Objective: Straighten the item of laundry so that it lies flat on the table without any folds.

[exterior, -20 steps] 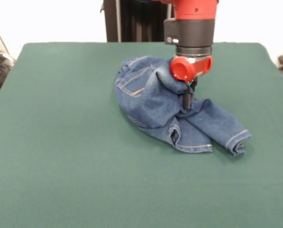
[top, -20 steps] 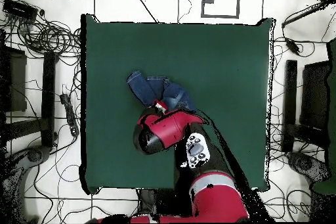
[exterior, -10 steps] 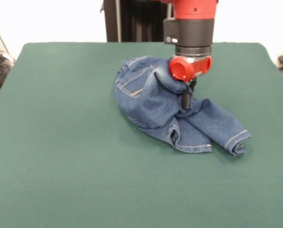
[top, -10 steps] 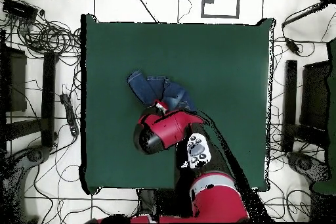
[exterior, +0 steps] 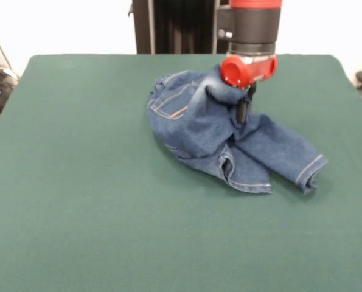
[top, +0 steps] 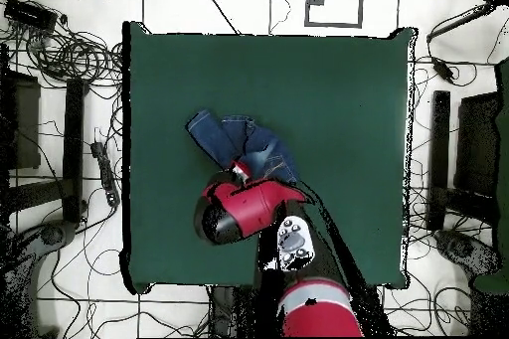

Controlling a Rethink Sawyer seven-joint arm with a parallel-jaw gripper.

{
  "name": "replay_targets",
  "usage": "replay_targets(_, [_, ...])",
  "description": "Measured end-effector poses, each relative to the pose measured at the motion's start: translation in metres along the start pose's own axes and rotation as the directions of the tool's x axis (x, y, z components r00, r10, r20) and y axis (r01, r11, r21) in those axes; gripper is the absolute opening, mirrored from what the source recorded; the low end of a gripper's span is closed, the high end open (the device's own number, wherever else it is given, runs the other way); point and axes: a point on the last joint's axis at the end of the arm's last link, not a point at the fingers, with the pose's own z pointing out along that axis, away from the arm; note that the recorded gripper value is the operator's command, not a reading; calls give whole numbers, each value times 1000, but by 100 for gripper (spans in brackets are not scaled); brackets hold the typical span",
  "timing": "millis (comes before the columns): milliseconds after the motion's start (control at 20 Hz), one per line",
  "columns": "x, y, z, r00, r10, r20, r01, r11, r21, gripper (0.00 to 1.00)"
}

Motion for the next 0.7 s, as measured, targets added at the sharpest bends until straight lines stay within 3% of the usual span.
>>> replay_targets(400, [21,37,-45,997,41,-71,-42,999,-9,0])
replay_targets(700, [48,75,-82,984,102,-144,-106,994,-21,0])
